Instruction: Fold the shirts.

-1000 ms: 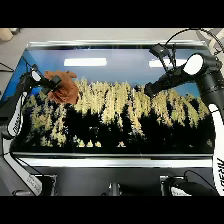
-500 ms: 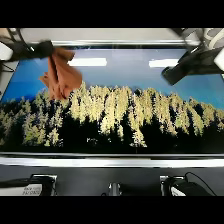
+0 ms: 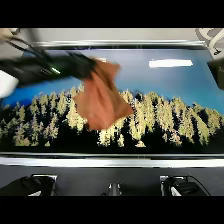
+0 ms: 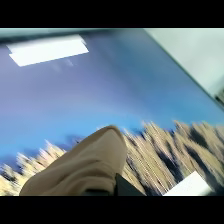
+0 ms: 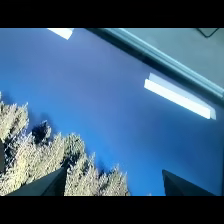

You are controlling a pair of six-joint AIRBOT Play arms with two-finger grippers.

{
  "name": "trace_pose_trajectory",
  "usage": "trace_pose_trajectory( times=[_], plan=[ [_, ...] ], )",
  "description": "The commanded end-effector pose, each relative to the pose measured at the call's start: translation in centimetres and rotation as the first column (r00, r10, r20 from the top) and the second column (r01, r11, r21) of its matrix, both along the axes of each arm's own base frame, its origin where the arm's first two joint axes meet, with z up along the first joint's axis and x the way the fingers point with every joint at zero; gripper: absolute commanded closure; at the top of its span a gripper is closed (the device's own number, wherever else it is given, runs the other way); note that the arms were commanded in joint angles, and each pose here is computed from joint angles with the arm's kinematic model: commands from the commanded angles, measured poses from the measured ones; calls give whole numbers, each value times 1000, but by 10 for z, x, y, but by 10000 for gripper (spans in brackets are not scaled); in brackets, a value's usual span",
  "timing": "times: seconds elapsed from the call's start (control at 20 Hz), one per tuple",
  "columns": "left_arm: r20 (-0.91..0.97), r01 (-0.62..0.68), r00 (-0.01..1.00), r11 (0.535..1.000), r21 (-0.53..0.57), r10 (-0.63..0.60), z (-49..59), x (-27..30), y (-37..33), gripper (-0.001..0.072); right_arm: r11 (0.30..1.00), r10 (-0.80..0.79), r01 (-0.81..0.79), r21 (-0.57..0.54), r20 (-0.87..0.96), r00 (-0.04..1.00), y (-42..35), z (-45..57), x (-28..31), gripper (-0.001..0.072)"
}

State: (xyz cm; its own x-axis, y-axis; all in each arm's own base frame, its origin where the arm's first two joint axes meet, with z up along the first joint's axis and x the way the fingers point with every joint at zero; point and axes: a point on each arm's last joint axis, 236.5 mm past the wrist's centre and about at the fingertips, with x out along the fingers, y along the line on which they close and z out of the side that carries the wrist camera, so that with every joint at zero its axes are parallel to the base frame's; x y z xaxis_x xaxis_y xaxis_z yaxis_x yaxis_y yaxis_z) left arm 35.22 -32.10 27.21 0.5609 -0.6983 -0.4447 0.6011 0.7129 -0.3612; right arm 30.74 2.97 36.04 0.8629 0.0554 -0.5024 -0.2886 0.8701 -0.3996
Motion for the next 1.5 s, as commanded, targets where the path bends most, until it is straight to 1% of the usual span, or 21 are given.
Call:
trace_pose_trajectory(
  times=[0.0,0.1,0.15,0.2,0.25,0.3,0.35,0.4,0.5,0.55,0.6,0.65,0.75,0.8,0.9,1.0,1.15,1.3,1.35,1.4,1.45],
  plan=[
    [-185,117,977,993,27,-110,-99,-46,-82,681,1000,-19,16,-20,-197,980,-7,-36,-37,72],
    [-340,137,934,990,45,-113,-162,-68,-120,680,999,-16,1,-49,-312,950,-7,-61,-36,99],
    [-387,165,912,986,38,-137,-178,-77,-136,643,998,-14,-8,-61,-355,935,-6,-72,-30,99],
    [-410,204,896,978,37,-172,-183,-82,-145,403,998,-15,-11,-66,-386,922,-4,-81,-21,99],
    [-426,244,883,968,60,-196,-185,-83,-145,55,998,-11,-18,-65,-410,912,-1,-90,-10,99],
    [-431,270,880,957,109,-199,-183,-77,-134,-13,998,1,-30,-59,-438,899,4,-101,1,98],
    [-414,273,893,944,186,-176,-179,-61,-110,-13,998,20,-48,-47,-480,877,12,-115,12,96],
    [-385,232,916,931,282,-112,-173,-36,-76,-13,997,43,-72,-34,-530,847,19,-131,19,96],
    [-298,80,953,895,439,61,-158,20,3,-13,993,102,-120,14,-629,770,37,-169,27,96],
    [-277,-3,947,870,493,160,-156,45,47,-13,989,132,-140,42,-669,732,46,-190,29,95],
    [-302,-58,920,850,524,249,-164,60,87,-13,987,149,-152,59,-701,697,51,-212,29,94],
    [-354,-85,879,836,543,319,-179,66,120,-13,986,153,-156,65,-727,669,53,-234,29,89],
    [-488,-102,772,837,538,408,-221,64,166,-9,987,121,-159,28,-778,616,43,-279,22,82],
    [-564,-99,706,848,520,428,-246,55,179,-9,988,82,-154,-14,-799,595,33,-301,19,35],
    [-694,-87,574,875,477,435,-293,29,190,-9,985,40,-160,-58,-834,551,20,-335,7,12],
    [-761,-90,487,891,445,429,-332,6,186,-9,986,43,-162,-50,-850,525,21,-359,0,7],
    [-804,-132,468,929,346,366,-363,-3,154,-7,986,40,-161,-50,-858,511,21,-386,0,6],
    [-795,-182,510,944,274,329,-366,9,124,-1,988,32,-146,-52,-856,517,22,-398,9,6],
    [-785,-198,527,945,260,326,-364,15,117,43,990,24,-128,-51,-849,529,23,-401,14,7],
    [-778,-217,534,943,253,332,-364,19,113,135,992,21,-116,-50,-842,539,24,-404,19,6],
    [-774,-239,533,938,251,343,-363,22,111,137,993,16,-106,-50,-838,545,24,-407,23,6]
  ],
)
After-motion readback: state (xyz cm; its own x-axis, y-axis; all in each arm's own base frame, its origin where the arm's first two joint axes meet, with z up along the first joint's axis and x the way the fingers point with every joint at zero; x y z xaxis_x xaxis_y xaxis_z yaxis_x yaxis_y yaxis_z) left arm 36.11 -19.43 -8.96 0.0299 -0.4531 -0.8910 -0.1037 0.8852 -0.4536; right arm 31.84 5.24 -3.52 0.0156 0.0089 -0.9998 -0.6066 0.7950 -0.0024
